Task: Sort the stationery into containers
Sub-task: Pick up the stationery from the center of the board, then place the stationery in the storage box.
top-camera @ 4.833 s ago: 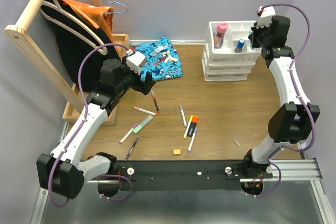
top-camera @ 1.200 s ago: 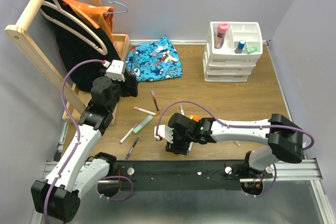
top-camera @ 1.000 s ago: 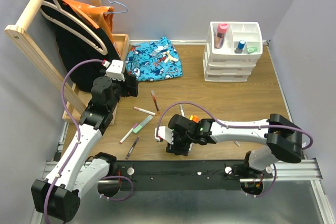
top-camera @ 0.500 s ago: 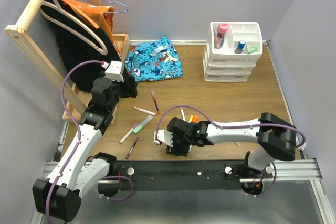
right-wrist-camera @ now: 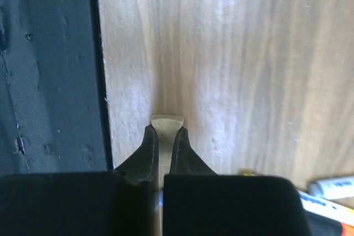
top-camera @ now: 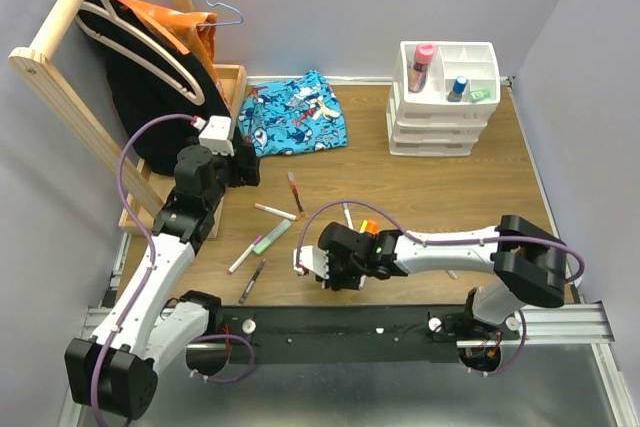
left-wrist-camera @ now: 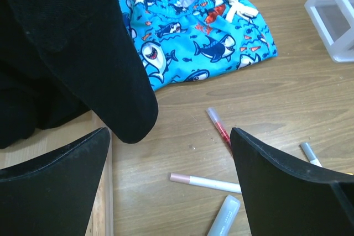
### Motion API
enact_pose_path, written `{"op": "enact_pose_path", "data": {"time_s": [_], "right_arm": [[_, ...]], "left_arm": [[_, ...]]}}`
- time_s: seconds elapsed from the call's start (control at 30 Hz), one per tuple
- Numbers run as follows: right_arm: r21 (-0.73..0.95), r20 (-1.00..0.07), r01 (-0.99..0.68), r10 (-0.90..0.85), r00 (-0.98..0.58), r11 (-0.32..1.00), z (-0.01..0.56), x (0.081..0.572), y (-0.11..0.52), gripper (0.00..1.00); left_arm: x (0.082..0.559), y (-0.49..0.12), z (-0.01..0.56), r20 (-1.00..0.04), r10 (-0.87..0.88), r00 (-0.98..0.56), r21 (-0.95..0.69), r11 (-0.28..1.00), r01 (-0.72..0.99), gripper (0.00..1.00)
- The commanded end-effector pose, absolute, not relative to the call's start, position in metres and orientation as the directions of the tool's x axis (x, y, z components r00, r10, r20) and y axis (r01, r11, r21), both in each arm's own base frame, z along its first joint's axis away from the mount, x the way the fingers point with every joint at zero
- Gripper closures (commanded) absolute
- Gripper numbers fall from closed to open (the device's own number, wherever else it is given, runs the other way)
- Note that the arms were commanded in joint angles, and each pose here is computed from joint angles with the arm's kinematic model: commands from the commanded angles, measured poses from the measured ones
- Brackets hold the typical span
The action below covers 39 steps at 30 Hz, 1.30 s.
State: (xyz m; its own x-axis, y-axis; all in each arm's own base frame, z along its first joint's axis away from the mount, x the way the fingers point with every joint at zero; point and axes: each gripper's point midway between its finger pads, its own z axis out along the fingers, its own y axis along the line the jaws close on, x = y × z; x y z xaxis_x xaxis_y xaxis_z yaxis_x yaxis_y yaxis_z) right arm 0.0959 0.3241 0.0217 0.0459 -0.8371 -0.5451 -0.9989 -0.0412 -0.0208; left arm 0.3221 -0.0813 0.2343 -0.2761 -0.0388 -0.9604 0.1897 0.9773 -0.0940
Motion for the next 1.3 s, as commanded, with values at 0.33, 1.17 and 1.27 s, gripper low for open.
{"op": "enact_pose_path", "data": {"time_s": [0.33,1.17,1.27], "right_arm": [[-0.125,-0.792,-0.803,-0.546,-0.273,0.582,0.183,0.328,0.281,1.0],[-0.008,-0.961,-0.124,-0.043,-0.275,0.992,0.306,0.505,-0.015,0.99],[-0.017,-0.962,-0.112,-0.047,-0.268,0.994,0.307,0.509,-0.022,0.99]], "left_arm": [[0.308,-0.166,0.254,-0.947,0.208,-0.244,-0.007,0.748,0.664,0.01],[0.361,-0.197,0.263,-0.92,0.254,-0.299,-0.029,0.716,0.697,0.01],[0.361,-0.197,0.259,-0.918,0.248,-0.31,-0.038,0.722,0.691,0.01]]}}
